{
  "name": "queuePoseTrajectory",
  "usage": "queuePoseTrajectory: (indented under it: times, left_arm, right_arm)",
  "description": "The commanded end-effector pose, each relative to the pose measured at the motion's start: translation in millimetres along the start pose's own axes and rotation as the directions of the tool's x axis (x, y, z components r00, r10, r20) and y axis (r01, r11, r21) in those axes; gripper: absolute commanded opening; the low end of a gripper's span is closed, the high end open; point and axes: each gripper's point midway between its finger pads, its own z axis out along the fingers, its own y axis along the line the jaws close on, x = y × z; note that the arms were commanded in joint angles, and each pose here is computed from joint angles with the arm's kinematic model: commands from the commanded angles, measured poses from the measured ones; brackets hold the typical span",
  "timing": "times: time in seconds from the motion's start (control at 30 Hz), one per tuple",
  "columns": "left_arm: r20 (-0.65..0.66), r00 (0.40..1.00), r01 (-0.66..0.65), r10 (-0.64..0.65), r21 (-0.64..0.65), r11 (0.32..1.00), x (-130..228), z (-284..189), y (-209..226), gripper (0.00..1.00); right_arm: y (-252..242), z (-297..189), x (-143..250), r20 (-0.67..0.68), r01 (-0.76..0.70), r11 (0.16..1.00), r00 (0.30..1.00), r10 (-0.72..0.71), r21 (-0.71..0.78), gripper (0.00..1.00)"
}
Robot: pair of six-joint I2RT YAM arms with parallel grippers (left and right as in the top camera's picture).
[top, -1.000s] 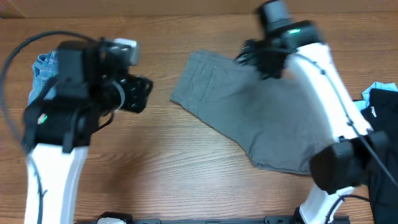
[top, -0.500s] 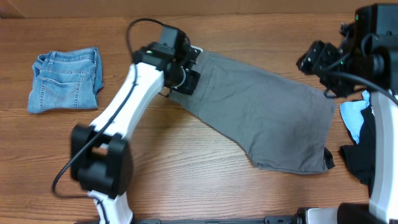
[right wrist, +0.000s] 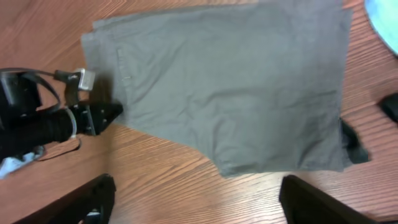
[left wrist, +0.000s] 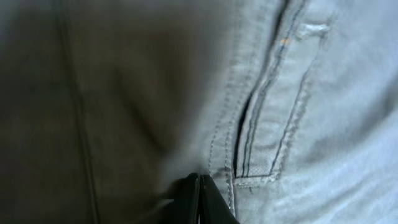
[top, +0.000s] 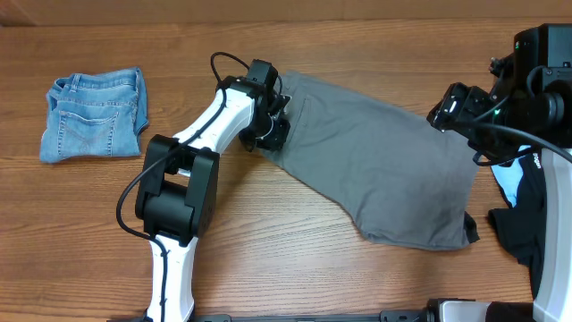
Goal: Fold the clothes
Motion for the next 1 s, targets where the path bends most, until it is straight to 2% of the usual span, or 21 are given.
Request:
queuePoseTrajectory:
  times: [0.0,0.17,0.3,0.47,0.6,0.7,0.8,0.9,0.97]
  left_arm:
    - [-0.087,0.951,0.255,-0.296,-0.316,0.914,42.3,13.2,113.2,0.04]
    - [-0.101,0.873,0.416,-0.478,-0.358,0.836,74.8,-14.4,182.6,0.04]
    - [-0.1,0.853,0.453,-0.512,-0.344,0.823,90.1,-43.3,208.3,0.04]
    - [-0.022,0.895,0.433,-0.445,-0.188,0.882,67.3,-76.9,185.6,0.04]
    - [0.07,0.931,0.365,-0.358,-0.149,0.919,50.7,-112.5,166.3,0.04]
    - [0.161,0.936,0.333,-0.312,-0.126,0.934,40.8,-147.0,149.5,0.05]
    - [0.243,0.936,0.284,-0.255,-0.094,0.954,35.1,-180.2,129.5,0.08]
    - [0.295,0.927,0.261,-0.23,-0.071,0.963,33.9,-202.0,115.6,0.11]
    - [0.316,0.923,0.25,-0.22,-0.057,0.967,33.5,-210.6,109.0,0.13]
  right_arm:
    - [-6.0,-6.7,-5.1,0.047,0.01,0.999,0.999,-0.012,0.036,0.91]
    - [-7.7,7.6,-10.1,0.045,0.009,0.999,0.999,-0.011,0.044,0.91]
    - [-14.1,44.6,-10.9,0.009,0.004,0.998,1.0,-0.005,0.059,0.9]
    - [-20.7,104.1,11.1,-0.095,0.013,0.999,0.995,-0.008,0.052,0.86]
    - [-14.8,149.4,46.1,-0.207,0.08,0.996,0.975,-0.085,-0.029,0.85]
    - [-17.0,181.7,76.2,-0.269,0.108,0.993,0.956,-0.118,-0.05,0.86]
    - [-20.6,201.3,105.3,-0.332,0.124,0.99,0.933,-0.14,-0.069,0.76]
    - [-23.7,212.9,116.4,-0.342,0.16,0.983,0.922,-0.182,-0.09,0.65]
    - [-22.7,216.8,120.4,-0.346,0.161,0.981,0.919,-0.19,-0.112,0.65]
